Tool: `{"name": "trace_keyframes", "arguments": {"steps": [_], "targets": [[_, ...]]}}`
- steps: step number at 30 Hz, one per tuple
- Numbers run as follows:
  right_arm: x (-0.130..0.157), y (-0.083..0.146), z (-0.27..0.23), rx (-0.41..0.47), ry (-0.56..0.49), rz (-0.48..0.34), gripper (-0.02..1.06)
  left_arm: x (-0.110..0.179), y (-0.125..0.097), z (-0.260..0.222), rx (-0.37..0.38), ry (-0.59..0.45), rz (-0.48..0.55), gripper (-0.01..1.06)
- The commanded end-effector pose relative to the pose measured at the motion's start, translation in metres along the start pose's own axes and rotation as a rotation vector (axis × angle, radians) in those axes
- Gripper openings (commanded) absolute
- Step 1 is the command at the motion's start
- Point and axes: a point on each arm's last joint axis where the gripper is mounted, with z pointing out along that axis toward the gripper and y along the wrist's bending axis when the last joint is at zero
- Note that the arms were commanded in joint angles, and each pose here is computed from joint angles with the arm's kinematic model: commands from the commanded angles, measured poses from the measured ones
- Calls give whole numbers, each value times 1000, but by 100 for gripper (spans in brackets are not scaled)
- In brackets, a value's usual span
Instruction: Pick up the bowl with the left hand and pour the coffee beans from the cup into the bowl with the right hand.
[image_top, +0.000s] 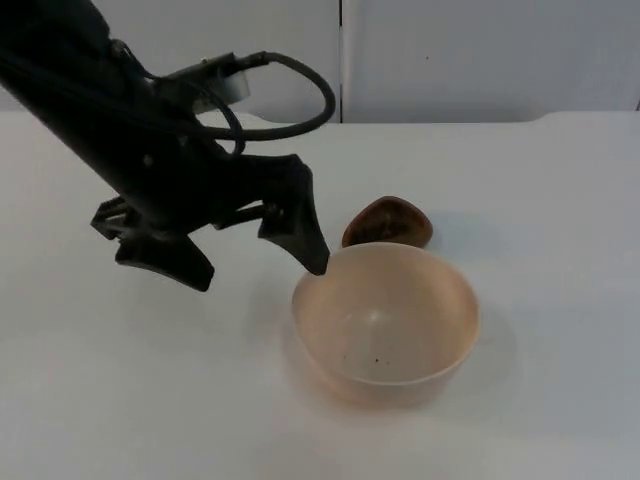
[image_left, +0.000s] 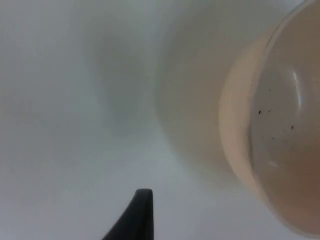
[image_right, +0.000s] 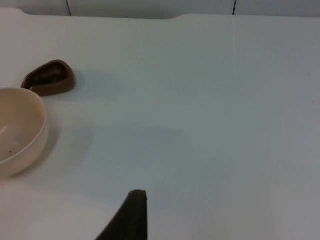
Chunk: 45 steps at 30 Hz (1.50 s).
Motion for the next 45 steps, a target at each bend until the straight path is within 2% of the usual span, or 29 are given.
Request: {"name": "trace_keyframes", "arguments": {"steps": [1, 7, 12, 30, 33, 34, 40, 41, 45], "targets": [[0, 0, 0, 10, -5, -11, 105, -5, -5, 10, 7, 6, -20, 100], [0, 0, 0, 8, -5, -10, 105, -16, -12, 36, 3, 28, -61, 100], [0, 0, 0, 8, -5, -10, 105, -19, -6, 53, -14, 40, -122, 100], [0, 0, 0, 10, -5, -11, 105, -19, -1, 62, -29, 37, -129, 99], [0, 0, 0, 10, -5, -11, 105, -19, -2, 62, -24, 36, -136, 82], [0, 0, 0, 10, -5, -11, 105, -19, -2, 62, -24, 36, -136, 82], [0, 0, 0, 10, -5, -11, 105, -19, -3, 62, -9, 34, -157, 35], [0, 0, 0, 10, -5, -11, 105, -19, -3, 62, -9, 34, -157, 35], [0, 0, 0, 10, -5, -11, 105, -19, -3, 62, -8, 38, -157, 14]]}}
